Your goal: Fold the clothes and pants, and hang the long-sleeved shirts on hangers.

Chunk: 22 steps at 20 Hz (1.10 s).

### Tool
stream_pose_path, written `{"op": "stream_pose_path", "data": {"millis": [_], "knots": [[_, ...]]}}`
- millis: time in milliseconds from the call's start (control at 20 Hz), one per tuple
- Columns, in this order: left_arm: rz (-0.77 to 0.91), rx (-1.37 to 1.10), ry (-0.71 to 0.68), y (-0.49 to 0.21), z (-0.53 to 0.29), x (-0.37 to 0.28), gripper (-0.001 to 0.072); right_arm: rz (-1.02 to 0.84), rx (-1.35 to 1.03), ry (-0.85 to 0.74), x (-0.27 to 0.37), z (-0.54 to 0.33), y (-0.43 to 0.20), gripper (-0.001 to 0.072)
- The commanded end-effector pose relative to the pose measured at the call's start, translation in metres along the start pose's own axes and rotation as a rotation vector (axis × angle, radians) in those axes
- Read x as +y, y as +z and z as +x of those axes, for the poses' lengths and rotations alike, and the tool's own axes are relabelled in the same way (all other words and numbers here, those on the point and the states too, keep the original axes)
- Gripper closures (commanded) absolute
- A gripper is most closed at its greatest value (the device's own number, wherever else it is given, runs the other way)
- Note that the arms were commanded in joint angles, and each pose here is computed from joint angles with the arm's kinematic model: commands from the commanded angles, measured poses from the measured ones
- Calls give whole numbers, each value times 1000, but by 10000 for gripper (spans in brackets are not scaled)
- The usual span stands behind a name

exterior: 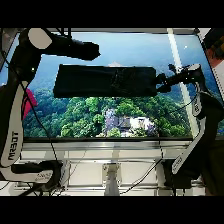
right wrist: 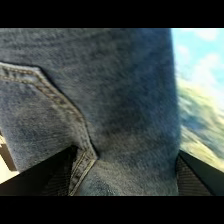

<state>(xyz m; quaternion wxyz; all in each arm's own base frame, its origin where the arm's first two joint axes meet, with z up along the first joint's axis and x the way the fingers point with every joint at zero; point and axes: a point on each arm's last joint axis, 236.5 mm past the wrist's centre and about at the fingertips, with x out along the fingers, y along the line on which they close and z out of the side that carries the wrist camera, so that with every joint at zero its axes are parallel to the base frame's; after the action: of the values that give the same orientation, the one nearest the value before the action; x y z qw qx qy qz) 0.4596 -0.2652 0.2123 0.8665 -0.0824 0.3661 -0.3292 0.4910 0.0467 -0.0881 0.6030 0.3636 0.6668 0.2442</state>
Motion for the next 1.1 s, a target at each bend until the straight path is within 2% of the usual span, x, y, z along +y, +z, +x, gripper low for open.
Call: {"op": "stream_pose_path", "data": {"millis": [0, 50, 150, 250, 400, 500, 650, 1050], "knots": [[1, 3, 0, -1, 0, 0, 690, -41, 35, 5, 17, 20, -5, 60], [1, 3, 0, -1, 0, 0, 690, -51, 43, 2, 20, 25, -6, 148], [1, 3, 0, -1, 0, 0, 690, -62, 56, 0, 26, 32, -8, 383], [1, 3, 0, -1, 0, 0, 690, -46, 59, 1, 28, 30, -9, 662], [20, 11, 40, -2, 1, 10, 692, -46, 103, 0, 32, 24, -22, 665], [34, 37, 76, -9, 5, 21, 692, -57, 136, -68, 24, 15, -33, 666], [23, 93, 78, -23, 13, 26, 693, -81, 93, -191, 13, -11, -32, 666], [-6, 194, 105, -54, 54, 40, 693, -137, 25, -281, 41, -88, -59, 665]]}}
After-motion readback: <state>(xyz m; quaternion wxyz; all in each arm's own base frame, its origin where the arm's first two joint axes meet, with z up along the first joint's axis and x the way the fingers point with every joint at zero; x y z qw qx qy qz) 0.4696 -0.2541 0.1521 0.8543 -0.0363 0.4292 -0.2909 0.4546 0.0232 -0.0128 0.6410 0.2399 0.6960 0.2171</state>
